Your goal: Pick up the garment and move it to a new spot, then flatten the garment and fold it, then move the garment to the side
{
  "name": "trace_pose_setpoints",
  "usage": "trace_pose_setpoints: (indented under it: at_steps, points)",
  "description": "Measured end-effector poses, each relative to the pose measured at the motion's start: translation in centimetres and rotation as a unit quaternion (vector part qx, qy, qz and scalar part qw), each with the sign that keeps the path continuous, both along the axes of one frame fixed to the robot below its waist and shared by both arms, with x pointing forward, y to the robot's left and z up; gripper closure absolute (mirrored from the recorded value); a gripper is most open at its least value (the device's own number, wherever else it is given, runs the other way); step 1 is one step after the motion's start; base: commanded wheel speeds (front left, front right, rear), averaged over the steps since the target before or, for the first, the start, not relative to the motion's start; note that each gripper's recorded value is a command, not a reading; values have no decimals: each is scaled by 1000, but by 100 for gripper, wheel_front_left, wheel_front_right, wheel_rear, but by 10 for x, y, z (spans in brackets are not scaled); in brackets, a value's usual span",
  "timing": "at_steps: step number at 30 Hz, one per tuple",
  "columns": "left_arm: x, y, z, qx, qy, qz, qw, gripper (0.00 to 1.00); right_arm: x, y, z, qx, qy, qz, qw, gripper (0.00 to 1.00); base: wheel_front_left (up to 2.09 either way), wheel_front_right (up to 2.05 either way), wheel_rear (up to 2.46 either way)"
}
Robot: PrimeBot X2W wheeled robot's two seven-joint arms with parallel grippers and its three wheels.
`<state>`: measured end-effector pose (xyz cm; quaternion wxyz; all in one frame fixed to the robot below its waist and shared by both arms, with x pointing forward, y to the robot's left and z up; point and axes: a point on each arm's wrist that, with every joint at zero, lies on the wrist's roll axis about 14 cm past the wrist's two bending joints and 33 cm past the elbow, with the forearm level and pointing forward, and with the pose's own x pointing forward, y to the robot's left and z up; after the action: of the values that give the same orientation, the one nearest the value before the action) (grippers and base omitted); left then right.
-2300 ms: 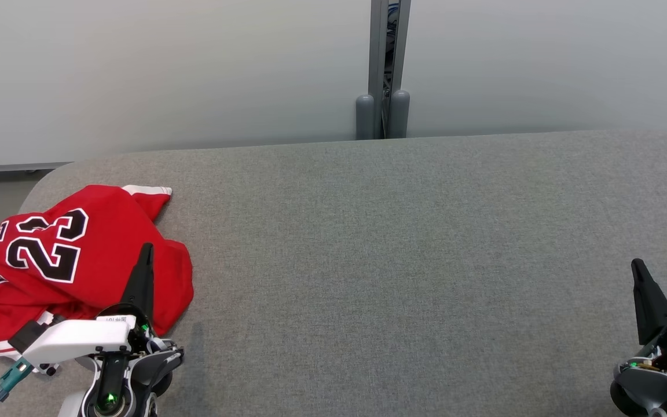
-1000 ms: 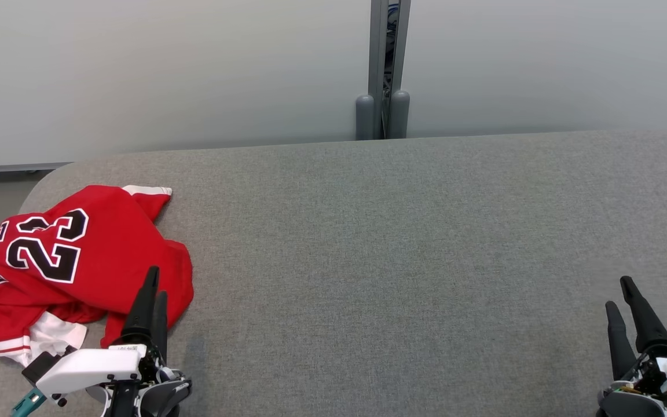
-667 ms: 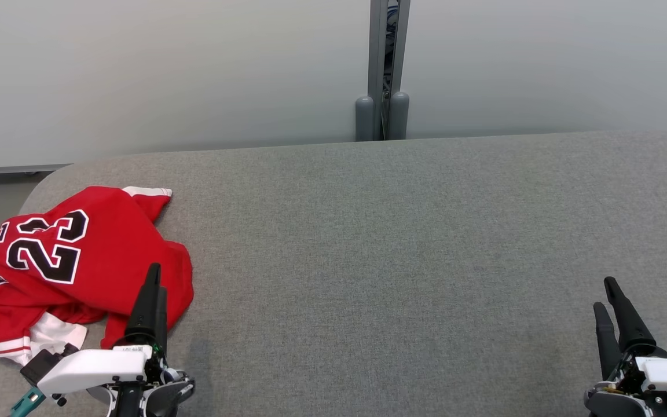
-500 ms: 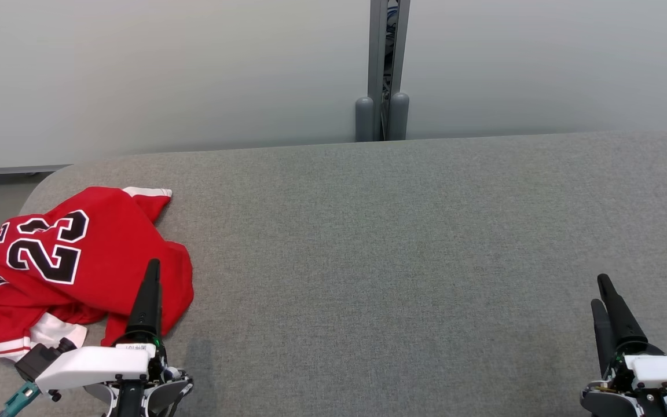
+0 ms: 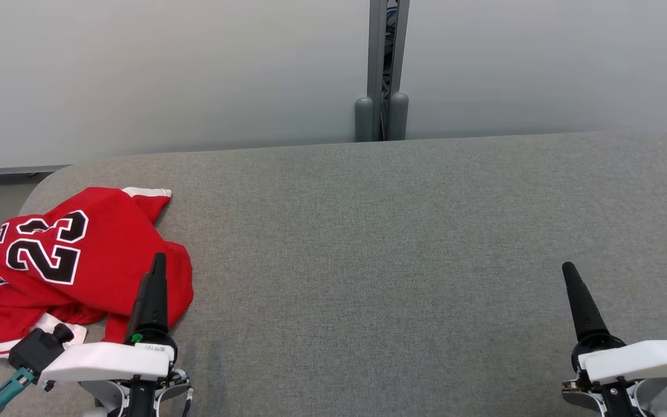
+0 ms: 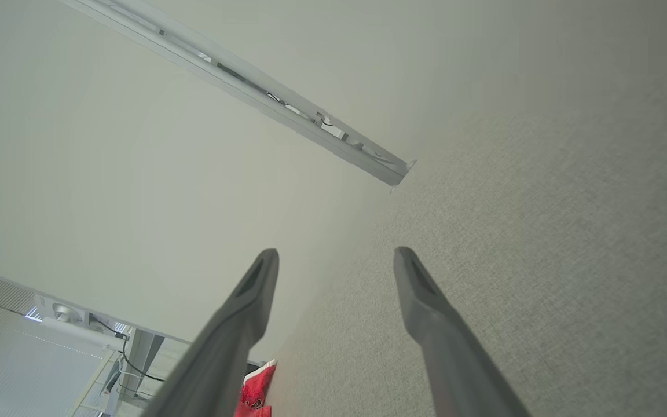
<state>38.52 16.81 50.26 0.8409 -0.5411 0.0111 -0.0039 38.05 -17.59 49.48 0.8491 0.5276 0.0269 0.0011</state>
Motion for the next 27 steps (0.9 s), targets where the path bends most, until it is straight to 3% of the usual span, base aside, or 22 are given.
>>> trace_pose_setpoints:
  at_steps: [9,20,27]
  points:
    - [-1,-4,11,100,-13,0,995,0,2,15,17,-105,-34,23,994,0,0,0,0]
    - [-3,-11,24,230,-33,3,973,0,2,35,28,-200,-66,47,977,0,0,0,0]
    - [-6,-13,27,272,-40,10,961,0,1,39,35,-238,-84,49,966,0,0,0,0]
